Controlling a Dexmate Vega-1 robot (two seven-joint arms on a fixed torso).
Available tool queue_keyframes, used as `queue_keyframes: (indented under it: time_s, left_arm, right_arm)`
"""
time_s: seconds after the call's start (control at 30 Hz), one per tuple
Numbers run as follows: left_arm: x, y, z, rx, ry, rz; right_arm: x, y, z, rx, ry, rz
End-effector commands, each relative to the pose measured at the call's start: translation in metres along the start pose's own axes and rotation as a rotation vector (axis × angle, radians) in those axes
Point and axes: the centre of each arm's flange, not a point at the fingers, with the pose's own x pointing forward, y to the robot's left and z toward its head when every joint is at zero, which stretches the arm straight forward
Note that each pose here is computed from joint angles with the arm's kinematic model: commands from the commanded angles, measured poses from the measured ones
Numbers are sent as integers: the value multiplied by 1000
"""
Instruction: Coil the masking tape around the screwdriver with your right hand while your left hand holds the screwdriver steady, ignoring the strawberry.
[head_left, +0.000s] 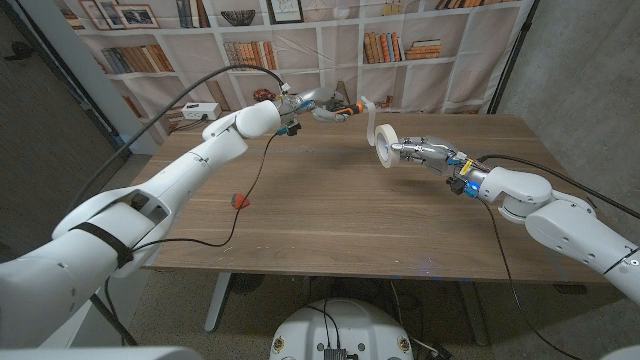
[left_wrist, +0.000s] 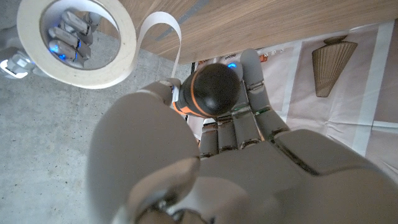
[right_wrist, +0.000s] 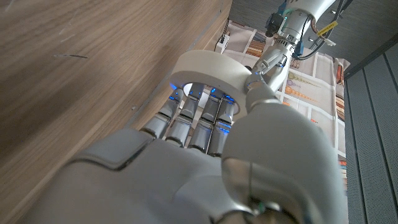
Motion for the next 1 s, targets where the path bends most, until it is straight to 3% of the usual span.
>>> queue_keyframes:
  time_s: [0.03, 0.33, 0.73, 1.0]
  left_arm:
    - [2, 1, -7, -294, -58, -20]
    - [6, -6, -15, -534, -105, -46]
    - [8, -10, -18, -664, -134, -82]
    - [7, -11, -20, -698, -140, -102]
  right_arm:
    - [-3, -5, -10, -1, 2, -22]
    - [-4, -5, -14, -11, 1, -53]
    - [2, 1, -13, -149, 38, -166]
    - [14, 9, -11, -264, 85, -220]
